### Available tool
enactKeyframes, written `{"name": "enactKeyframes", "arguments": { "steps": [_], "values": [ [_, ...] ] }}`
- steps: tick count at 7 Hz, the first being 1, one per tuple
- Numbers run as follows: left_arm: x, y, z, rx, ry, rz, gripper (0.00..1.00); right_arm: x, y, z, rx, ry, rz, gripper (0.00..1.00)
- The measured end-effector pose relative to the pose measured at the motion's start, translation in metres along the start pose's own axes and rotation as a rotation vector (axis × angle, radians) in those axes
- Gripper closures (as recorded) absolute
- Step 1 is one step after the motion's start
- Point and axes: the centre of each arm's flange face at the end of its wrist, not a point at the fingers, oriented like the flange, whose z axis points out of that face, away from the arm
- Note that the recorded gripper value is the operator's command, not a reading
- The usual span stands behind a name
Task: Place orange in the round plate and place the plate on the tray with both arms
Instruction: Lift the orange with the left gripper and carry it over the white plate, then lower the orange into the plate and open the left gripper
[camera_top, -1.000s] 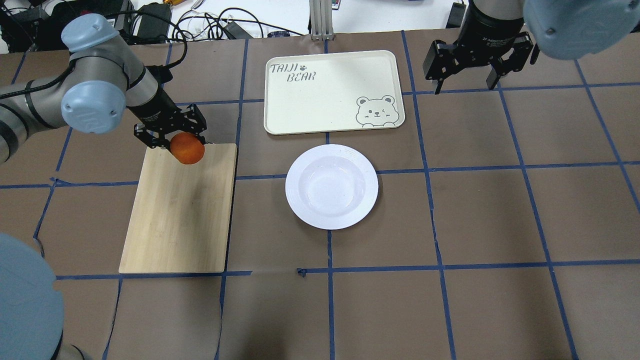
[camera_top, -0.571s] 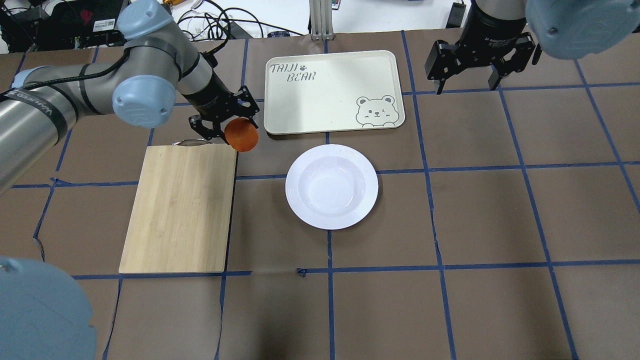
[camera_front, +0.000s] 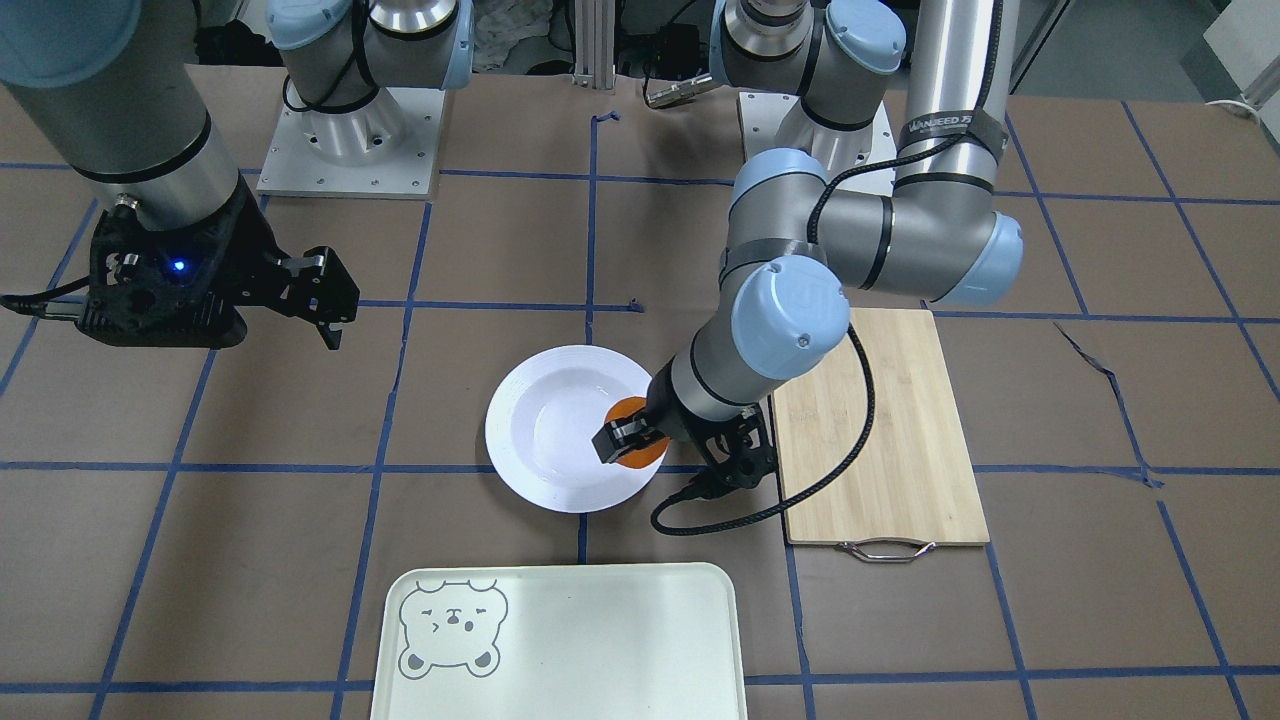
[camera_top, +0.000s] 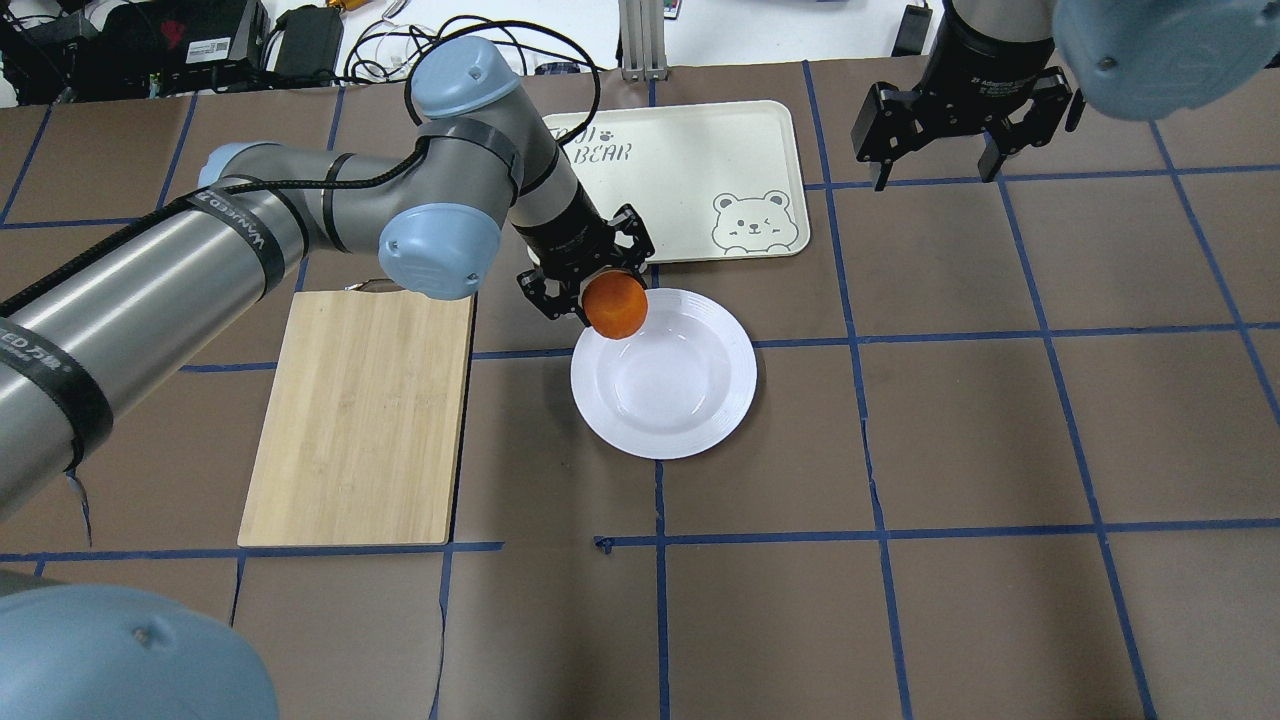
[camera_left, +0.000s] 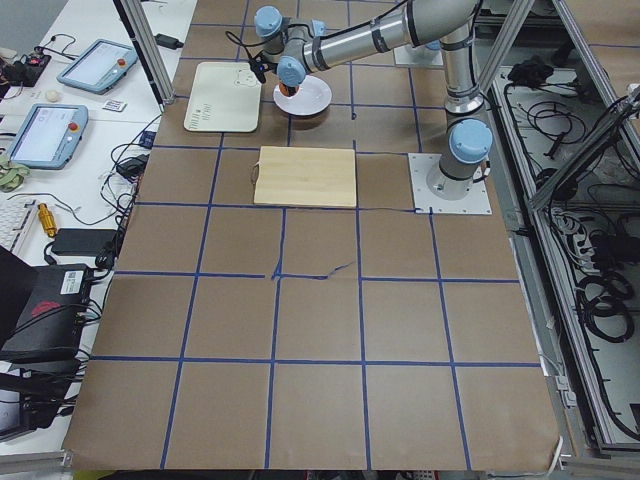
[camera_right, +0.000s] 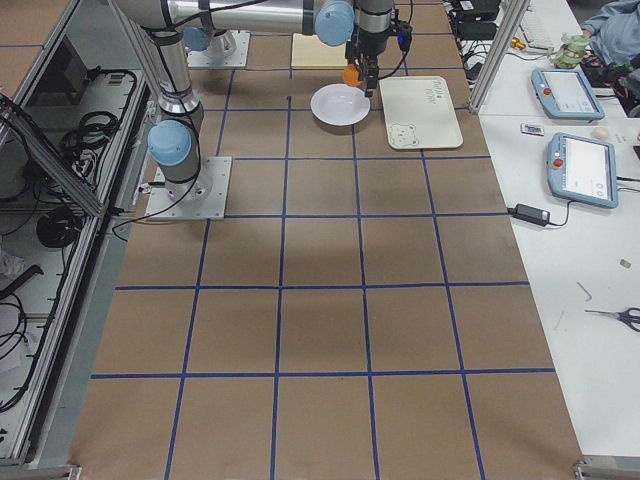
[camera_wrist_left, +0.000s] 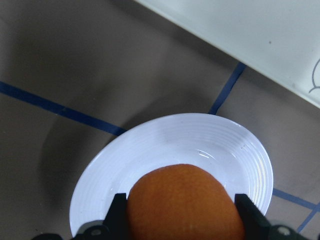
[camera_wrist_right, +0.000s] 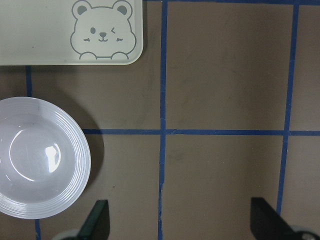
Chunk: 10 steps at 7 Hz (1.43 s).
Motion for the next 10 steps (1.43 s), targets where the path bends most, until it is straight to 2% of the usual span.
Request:
{"name": "enactKeyframes", "arguments": {
  "steps": [1, 3, 4, 6, 7, 8, 10],
  "values": [
    [0.004, 0.005, 0.013, -0.016, -0.013, 0.001, 0.87, 0.000, 0.000, 0.000, -0.001, 0.000, 0.001, 0.00],
    [0.010, 0.014, 0.038, -0.049, -0.039, -0.005, 0.87, 0.001, 0.000, 0.003, -0.005, 0.000, 0.002, 0.00],
    [0.011, 0.017, 0.048, -0.067, -0.040, -0.012, 0.78, 0.000, 0.001, 0.004, -0.006, -0.005, 0.004, 0.00],
    [0.014, 0.020, 0.058, -0.083, -0.028, -0.014, 0.30, -0.001, 0.000, 0.004, 0.001, -0.029, 0.009, 0.00],
    [0.015, 0.020, 0.063, -0.085, -0.028, -0.019, 0.15, 0.000, -0.001, 0.006, 0.002, -0.035, 0.012, 0.00],
    [0.016, 0.020, 0.064, -0.084, -0.028, -0.023, 0.03, 0.004, -0.004, 0.008, 0.000, -0.051, 0.018, 0.00],
    [0.021, 0.019, 0.052, -0.046, 0.004, -0.021, 0.00, 0.009, -0.012, 0.020, -0.017, -0.113, 0.035, 0.00]
  ]
}}
